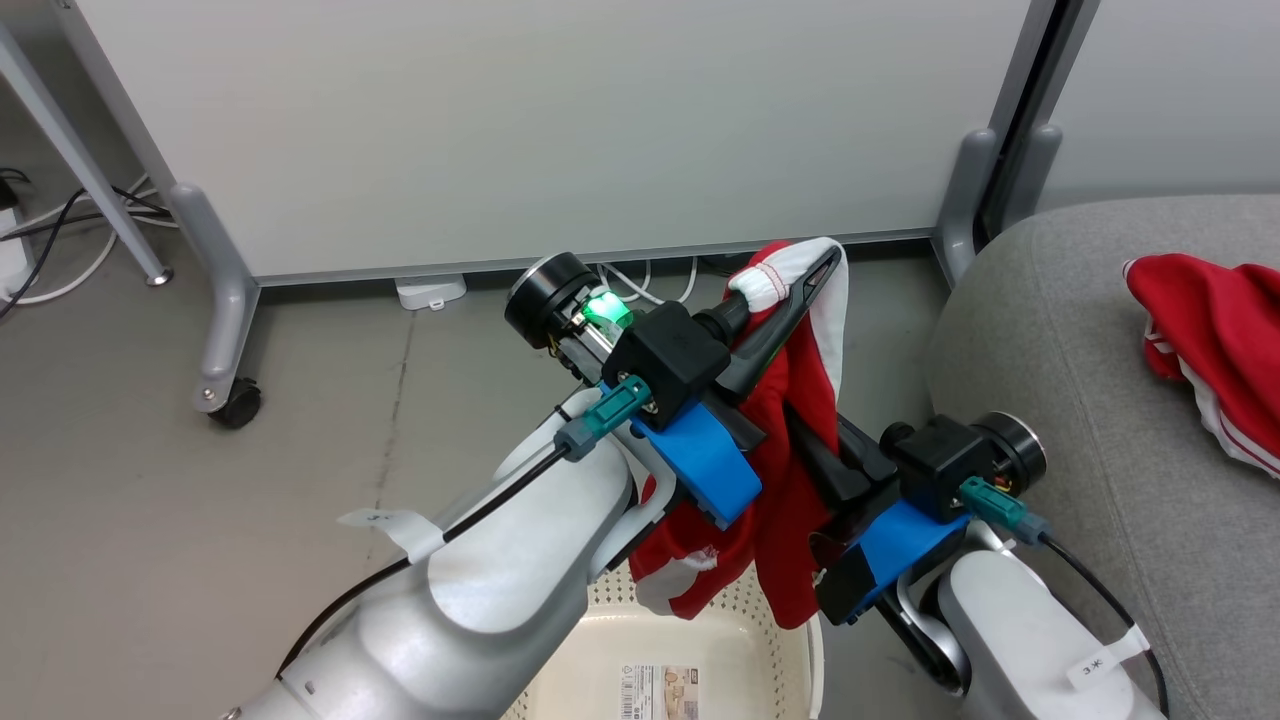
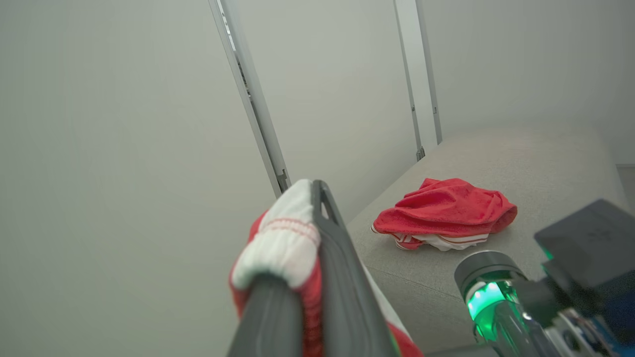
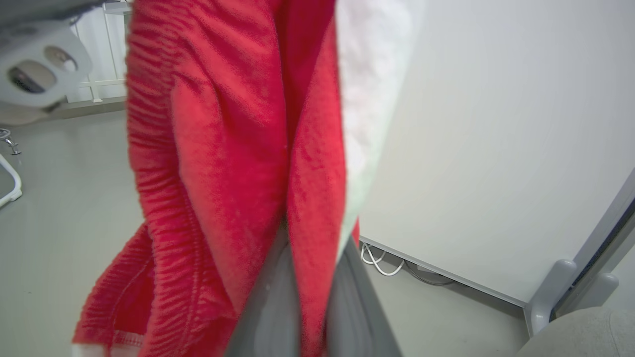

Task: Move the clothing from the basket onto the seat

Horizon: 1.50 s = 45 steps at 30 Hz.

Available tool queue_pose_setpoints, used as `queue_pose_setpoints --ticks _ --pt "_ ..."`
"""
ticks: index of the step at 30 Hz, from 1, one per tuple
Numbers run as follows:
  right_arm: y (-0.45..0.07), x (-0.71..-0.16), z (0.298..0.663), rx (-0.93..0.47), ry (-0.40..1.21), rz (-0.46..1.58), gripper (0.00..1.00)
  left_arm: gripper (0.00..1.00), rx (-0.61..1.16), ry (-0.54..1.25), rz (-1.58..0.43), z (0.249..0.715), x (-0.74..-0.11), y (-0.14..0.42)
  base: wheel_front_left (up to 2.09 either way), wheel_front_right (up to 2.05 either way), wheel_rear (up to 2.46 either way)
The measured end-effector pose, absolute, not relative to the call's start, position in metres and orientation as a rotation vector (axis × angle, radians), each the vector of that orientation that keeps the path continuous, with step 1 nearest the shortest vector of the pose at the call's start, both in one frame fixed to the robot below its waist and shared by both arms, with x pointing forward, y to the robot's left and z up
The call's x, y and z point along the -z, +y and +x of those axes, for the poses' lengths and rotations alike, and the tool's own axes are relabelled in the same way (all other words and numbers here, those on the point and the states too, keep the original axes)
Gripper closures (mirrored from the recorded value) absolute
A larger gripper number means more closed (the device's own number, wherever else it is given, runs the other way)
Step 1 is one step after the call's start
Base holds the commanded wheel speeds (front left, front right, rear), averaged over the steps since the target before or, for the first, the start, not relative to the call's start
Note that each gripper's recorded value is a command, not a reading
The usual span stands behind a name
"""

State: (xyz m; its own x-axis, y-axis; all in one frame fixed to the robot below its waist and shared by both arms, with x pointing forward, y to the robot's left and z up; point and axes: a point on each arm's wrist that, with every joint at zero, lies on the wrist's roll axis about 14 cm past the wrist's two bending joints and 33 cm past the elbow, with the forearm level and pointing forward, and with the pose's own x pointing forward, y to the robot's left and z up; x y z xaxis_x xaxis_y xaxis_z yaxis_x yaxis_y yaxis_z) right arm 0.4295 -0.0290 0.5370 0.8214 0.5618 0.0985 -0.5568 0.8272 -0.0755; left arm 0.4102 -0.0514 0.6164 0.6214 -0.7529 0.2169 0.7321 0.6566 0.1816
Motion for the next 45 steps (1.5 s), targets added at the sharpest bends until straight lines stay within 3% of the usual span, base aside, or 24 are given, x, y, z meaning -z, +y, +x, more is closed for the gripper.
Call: queue_pose_setpoints --ticks 15,16,17,30,45 --pt "-0.03 -0.545 0.43 -0.587 -0.139 -0.028 1.0 1.0 0.854 -0.275 0.08 0.409 -0.613 -0.051 0.0 0.0 0.0" --pt "-0.03 -0.545 0.43 -0.586 -0.14 -0.027 1.0 0.56 0.853 -0.273 0.079 0.409 -0.612 -0.05 0.0 0.0 0.0" --pt "-0.031 -0.546 0.43 -0.584 -0.142 -0.025 1.0 0.0 0.851 -0.272 0.079 0.409 -0.612 -0.05 0.0 0.0 0.0" --pt "-0.056 -0.559 0.447 -0.486 -0.183 0.024 1.0 0.0 0.841 -0.205 0.074 0.41 -0.585 -0.046 0.0 0.0 0.0" --pt "-0.129 -0.576 0.466 -0.28 -0.249 0.026 1.0 0.0 0.872 -0.103 0.048 0.41 -0.542 -0.053 0.0 0.0 0.0"
